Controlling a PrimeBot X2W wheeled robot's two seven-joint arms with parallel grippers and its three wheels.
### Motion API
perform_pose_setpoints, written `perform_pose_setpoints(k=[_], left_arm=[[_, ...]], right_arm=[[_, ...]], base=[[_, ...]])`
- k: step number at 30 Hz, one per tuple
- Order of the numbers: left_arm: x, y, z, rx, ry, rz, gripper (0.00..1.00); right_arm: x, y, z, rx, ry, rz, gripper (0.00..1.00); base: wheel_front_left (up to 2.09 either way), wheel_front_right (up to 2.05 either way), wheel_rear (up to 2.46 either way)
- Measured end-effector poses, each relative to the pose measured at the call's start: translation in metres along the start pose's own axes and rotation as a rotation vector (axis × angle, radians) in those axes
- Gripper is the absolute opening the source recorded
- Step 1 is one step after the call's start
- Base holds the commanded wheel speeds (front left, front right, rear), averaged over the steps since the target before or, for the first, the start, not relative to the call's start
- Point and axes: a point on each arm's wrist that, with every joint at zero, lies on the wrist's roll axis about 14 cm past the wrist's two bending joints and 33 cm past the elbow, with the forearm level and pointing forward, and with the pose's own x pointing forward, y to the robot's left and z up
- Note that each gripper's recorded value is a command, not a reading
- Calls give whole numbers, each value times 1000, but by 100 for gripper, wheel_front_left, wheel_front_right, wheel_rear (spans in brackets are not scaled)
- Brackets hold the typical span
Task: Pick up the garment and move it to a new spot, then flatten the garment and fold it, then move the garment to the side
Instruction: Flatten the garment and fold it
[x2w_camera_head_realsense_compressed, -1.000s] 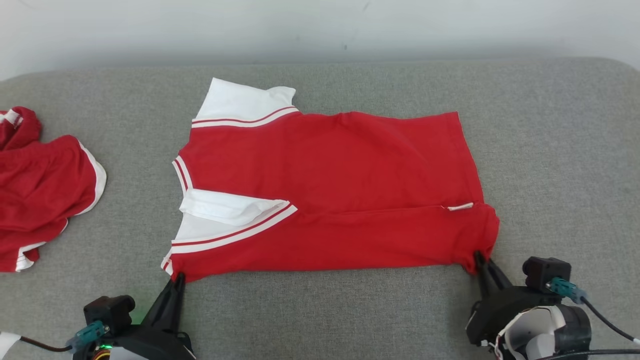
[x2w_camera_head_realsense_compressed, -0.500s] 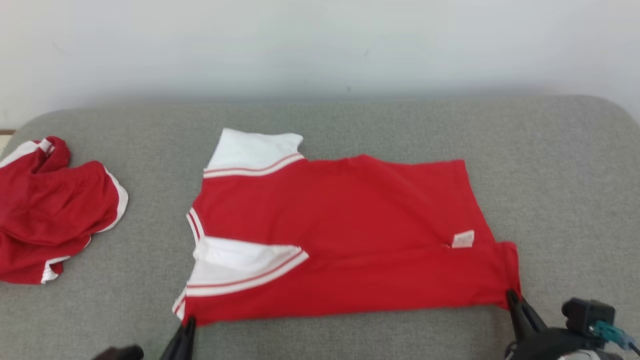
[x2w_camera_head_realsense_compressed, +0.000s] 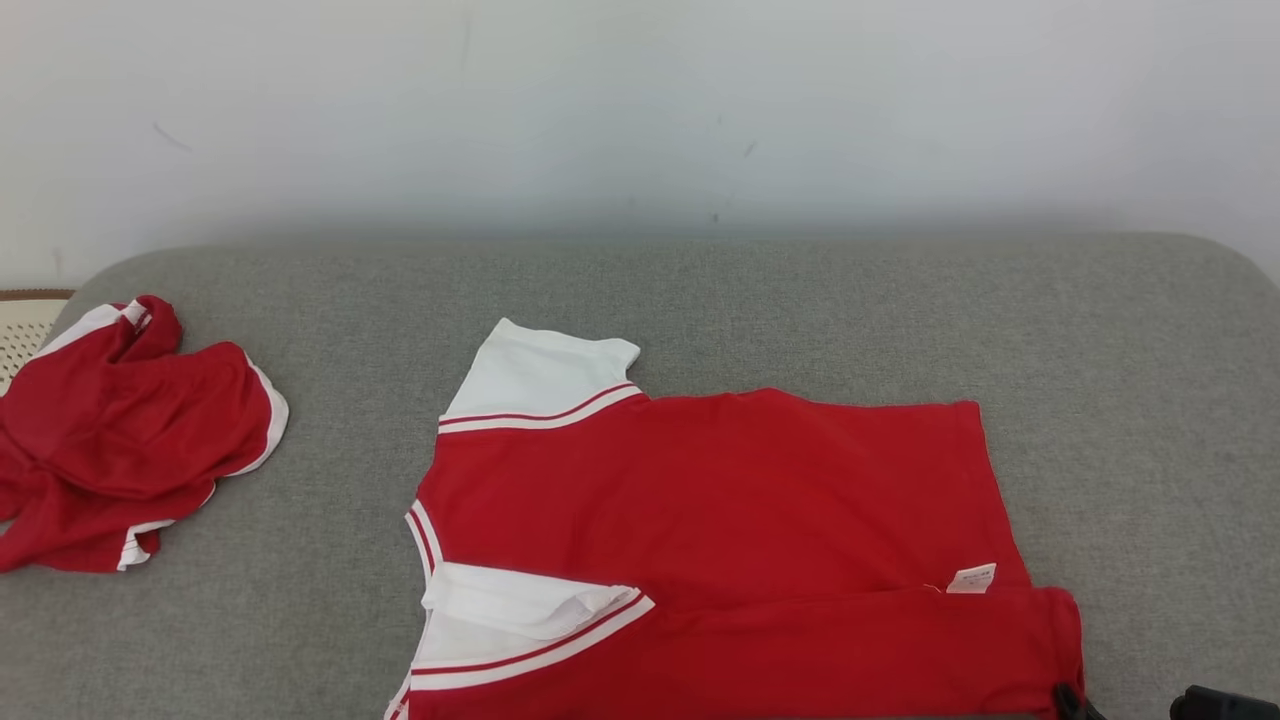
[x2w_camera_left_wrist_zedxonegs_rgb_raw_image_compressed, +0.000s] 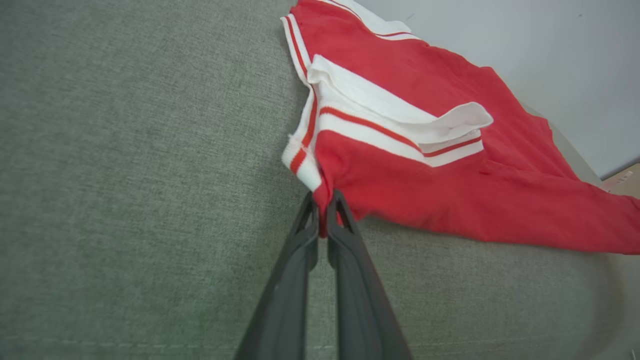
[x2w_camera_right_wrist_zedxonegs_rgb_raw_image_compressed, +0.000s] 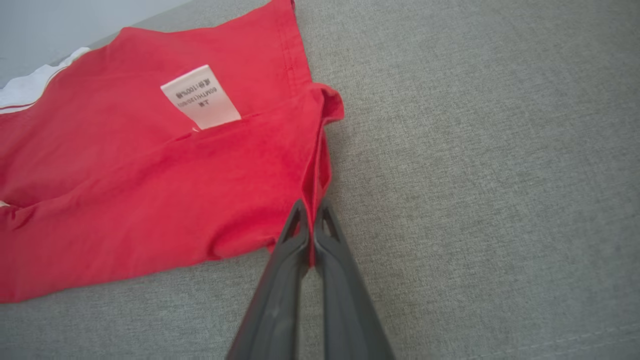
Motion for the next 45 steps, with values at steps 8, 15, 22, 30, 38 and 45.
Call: perform_pose_setpoints(k=[8, 15, 22, 30, 38, 45], left_arm=[[-6, 3, 2, -8, -14, 25, 100], [-4, 4, 14, 0, -71, 30, 100], [-2, 0, 58, 25, -225, 48, 100], [-9, 1, 103, 154, -378, 84, 100], [-8, 8, 105, 181, -384, 96, 100], [17, 3, 108, 214, -360, 22, 100]], right_arm=[[-3, 0, -4, 11, 11, -9, 100], [1, 2, 10, 5, -55, -11, 100], [7, 24, 42, -2, -218, 37, 100], [7, 52, 60, -37, -355, 106, 100], [10, 62, 56, -42, -370, 129, 100], [16, 56, 65, -44, -387, 111, 100]], base=[[0, 0, 0], [0, 0, 0], [0, 0, 0], [0, 0, 0], [0, 0, 0], [0, 0, 0]])
